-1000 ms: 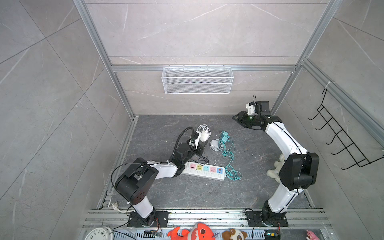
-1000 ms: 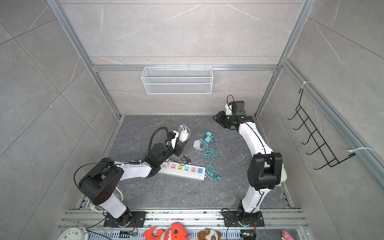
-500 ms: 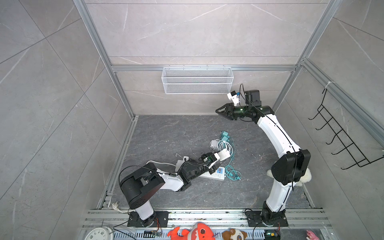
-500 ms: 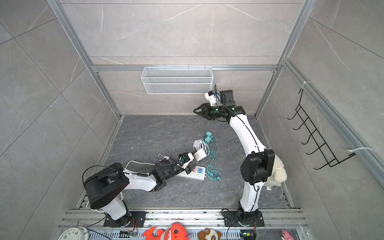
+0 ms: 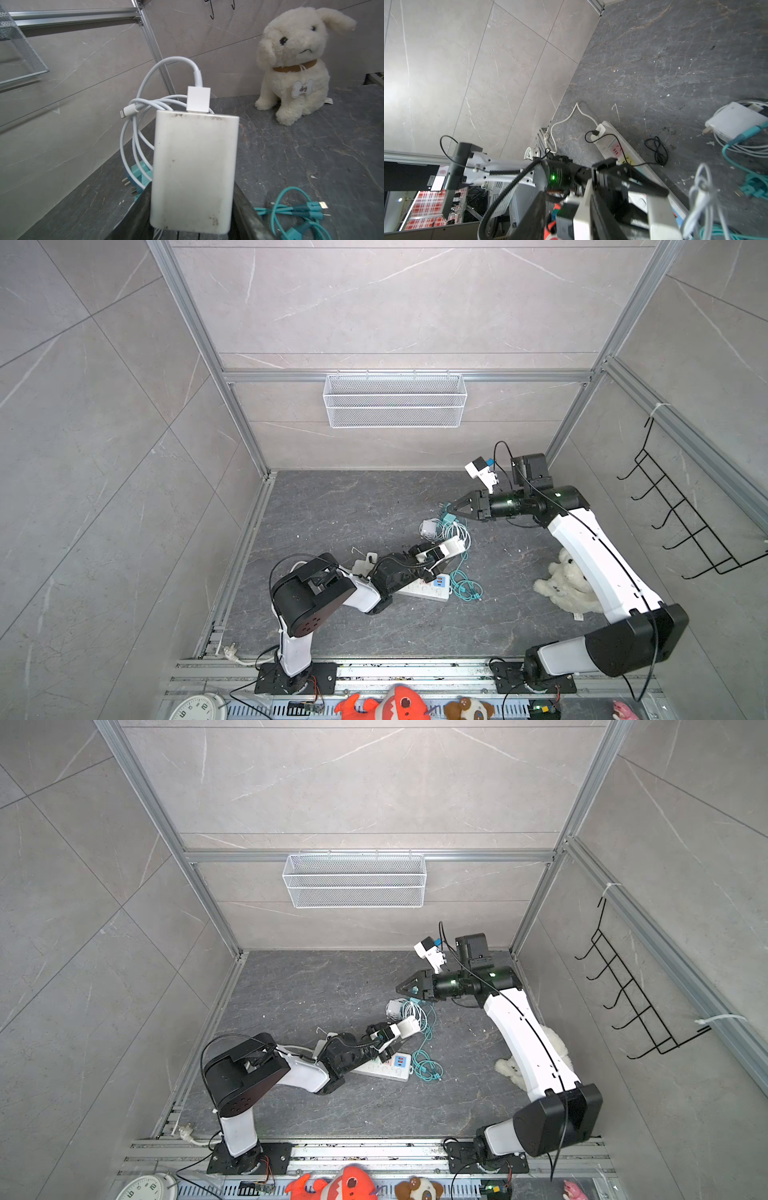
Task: Insert the plug
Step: 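Reach the right gripper toward the charger held up by the left gripper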
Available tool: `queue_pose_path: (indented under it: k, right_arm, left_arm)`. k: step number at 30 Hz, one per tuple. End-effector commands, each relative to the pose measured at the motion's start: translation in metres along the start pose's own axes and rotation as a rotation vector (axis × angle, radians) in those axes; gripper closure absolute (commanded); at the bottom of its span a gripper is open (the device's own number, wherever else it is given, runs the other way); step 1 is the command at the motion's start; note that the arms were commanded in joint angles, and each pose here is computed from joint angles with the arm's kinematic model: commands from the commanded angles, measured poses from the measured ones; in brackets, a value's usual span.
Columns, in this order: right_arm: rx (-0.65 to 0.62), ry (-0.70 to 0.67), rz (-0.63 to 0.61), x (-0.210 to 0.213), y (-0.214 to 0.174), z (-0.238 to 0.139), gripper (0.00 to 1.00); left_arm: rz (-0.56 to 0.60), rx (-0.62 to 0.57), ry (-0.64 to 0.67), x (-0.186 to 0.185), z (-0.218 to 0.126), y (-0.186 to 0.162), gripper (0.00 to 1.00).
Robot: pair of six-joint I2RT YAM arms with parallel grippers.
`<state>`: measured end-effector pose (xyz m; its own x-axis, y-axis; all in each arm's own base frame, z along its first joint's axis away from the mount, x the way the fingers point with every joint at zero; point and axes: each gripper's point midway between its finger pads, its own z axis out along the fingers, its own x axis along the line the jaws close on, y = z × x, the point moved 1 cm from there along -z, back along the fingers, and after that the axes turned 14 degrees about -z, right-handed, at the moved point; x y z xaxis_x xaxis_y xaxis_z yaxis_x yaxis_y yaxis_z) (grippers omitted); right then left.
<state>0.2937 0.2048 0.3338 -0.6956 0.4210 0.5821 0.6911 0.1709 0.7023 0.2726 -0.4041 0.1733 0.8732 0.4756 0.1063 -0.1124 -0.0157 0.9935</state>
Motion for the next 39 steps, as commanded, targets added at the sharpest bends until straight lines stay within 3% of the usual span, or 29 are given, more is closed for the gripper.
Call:
queue_pose_path:
  k: [1, 9, 18, 23, 31, 39]
  right_arm:
    - [0.050, -0.082, -0.006, -0.003, -0.024, -0.007, 0.63]
    - [0.114, -0.327, 0.063, -0.017, -0.049, -0.031, 0.66]
    - [0.246, -0.475, 0.081, -0.031, -0.073, -0.026, 0.71]
    - [0.275, -0.501, 0.072, -0.038, -0.072, -0.015, 0.70]
    - [0.293, -0.543, 0.054, -0.052, -0.063, 0.000, 0.59]
    - [0.274, -0.546, 0.040, -0.061, -0.052, 0.009, 0.56]
  left_arm:
    - [0.021, -0.140, -0.021, 0.008, 0.005, 0.034, 0.74]
    - [0.122, -0.192, -0.034, 0.012, 0.008, 0.054, 0.78]
    - [0.094, -0.228, -0.042, 0.036, 0.009, 0.067, 0.78]
    - [0.063, -0.224, -0.056, 0.036, 0.011, 0.065, 0.78]
    - [0.010, -0.227, -0.078, 0.036, 0.013, 0.066, 0.77]
    - [-0.018, -0.231, -0.104, 0.032, 0.013, 0.068, 0.76]
